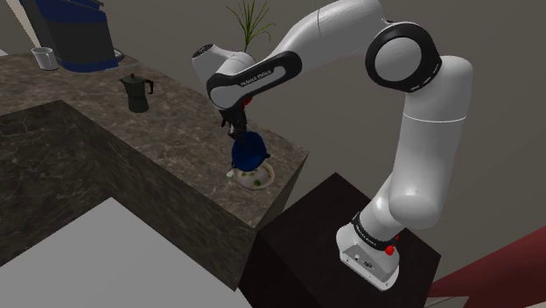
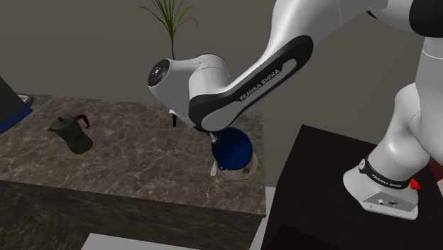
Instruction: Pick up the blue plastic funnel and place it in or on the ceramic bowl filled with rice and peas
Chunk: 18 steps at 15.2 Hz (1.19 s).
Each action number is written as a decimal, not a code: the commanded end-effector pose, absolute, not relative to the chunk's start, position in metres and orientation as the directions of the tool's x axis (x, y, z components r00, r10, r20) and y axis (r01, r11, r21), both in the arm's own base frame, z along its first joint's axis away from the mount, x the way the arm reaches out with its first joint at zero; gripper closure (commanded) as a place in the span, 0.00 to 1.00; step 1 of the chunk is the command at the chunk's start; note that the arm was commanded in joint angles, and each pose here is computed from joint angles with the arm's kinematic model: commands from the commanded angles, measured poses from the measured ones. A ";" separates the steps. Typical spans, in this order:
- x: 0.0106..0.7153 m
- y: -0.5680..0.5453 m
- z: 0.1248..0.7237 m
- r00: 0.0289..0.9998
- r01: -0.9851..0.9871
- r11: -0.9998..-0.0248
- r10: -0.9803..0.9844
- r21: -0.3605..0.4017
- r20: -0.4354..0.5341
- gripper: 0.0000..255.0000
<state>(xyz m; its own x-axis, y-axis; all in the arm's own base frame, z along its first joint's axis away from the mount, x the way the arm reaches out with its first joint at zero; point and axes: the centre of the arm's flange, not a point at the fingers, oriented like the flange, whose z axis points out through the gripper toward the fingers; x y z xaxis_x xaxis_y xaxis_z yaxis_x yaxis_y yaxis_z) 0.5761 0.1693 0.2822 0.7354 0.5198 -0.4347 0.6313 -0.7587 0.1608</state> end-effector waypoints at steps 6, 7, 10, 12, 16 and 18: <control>0.576 0.170 0.248 0.736 0.631 -0.759 0.520 0.161 -0.434 1.00; 0.576 0.170 0.248 0.736 0.631 -0.759 0.520 0.161 -0.434 1.00; 0.576 0.170 0.248 0.736 0.631 -0.759 0.520 0.161 -0.434 1.00; 0.576 0.170 0.248 0.736 0.631 -0.759 0.520 0.161 -0.434 1.00; 0.576 0.170 0.248 0.736 0.631 -0.759 0.520 0.161 -0.434 0.00; 0.576 0.170 0.248 0.736 0.631 -0.759 0.520 0.161 -0.434 0.00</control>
